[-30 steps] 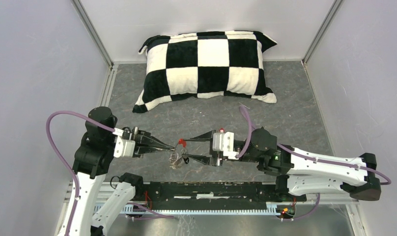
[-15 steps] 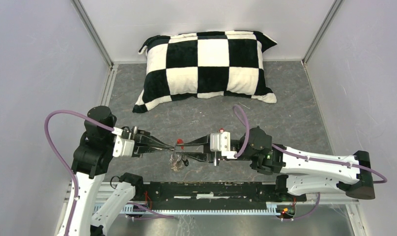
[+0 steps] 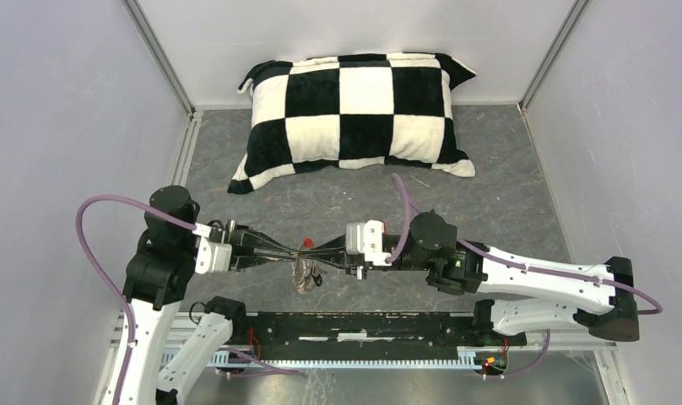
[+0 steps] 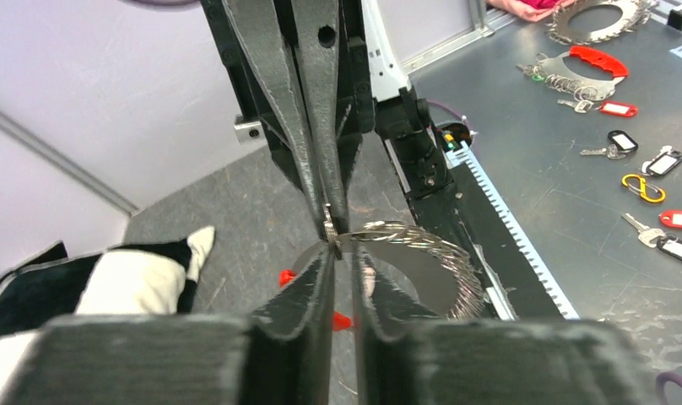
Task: Put the keys on the keyring
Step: Adjust the keyring.
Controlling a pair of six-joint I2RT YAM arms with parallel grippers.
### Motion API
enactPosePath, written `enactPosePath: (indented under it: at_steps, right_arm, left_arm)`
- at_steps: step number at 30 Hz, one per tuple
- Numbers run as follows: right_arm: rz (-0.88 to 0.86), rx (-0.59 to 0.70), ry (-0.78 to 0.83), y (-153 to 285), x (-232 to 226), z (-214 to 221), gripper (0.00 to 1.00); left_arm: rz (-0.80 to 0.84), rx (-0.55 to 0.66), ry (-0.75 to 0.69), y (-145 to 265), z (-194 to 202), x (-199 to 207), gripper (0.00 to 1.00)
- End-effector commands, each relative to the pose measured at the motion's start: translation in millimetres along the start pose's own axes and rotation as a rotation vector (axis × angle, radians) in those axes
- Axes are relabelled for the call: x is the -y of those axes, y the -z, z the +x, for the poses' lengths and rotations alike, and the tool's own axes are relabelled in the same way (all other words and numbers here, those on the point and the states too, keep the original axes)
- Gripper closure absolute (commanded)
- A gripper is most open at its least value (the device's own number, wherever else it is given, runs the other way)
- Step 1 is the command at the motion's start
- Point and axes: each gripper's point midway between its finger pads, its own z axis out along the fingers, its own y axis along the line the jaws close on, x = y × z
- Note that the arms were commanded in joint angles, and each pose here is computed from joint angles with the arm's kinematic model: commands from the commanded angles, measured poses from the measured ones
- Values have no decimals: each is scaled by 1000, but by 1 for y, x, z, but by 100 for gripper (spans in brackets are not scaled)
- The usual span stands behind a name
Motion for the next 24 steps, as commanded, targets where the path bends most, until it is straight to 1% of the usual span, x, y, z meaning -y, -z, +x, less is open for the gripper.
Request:
enactPosePath:
  at_steps: [1, 3, 4, 6, 10, 15, 17, 19, 24]
  right_arm:
    - [51, -171, 9, 3, 18, 13, 100]
    - [44, -279, 6, 9, 18, 28, 100]
    - [42, -316, 3, 11, 18, 31, 100]
    - [34, -404, -5, 17, 17, 44, 100]
    - [18, -497, -9, 19, 18, 54, 100]
    - [2, -530, -7, 15, 19, 54, 100]
    - [-7, -529, -4, 13, 19, 52, 100]
    - [-14, -535, -2, 11, 19, 50, 100]
    - [-31, -564, 0, 7, 20, 51, 100]
  left_arm:
    - [-70, -65, -103, 4, 19, -3, 71]
    - [-110, -106, -133, 7, 30, -6, 66]
    - [-127, -125, -139, 8, 35, -9, 65]
    - [-153, -153, -137, 11, 41, -14, 64]
    - [-161, -160, -118, 11, 43, -17, 66]
    - [-150, -147, -76, 10, 46, -13, 77]
    - [-150, -158, -55, 11, 52, -11, 78]
    - [-148, -172, -24, 11, 59, -9, 76]
    - [-129, -213, 53, 13, 71, -5, 66]
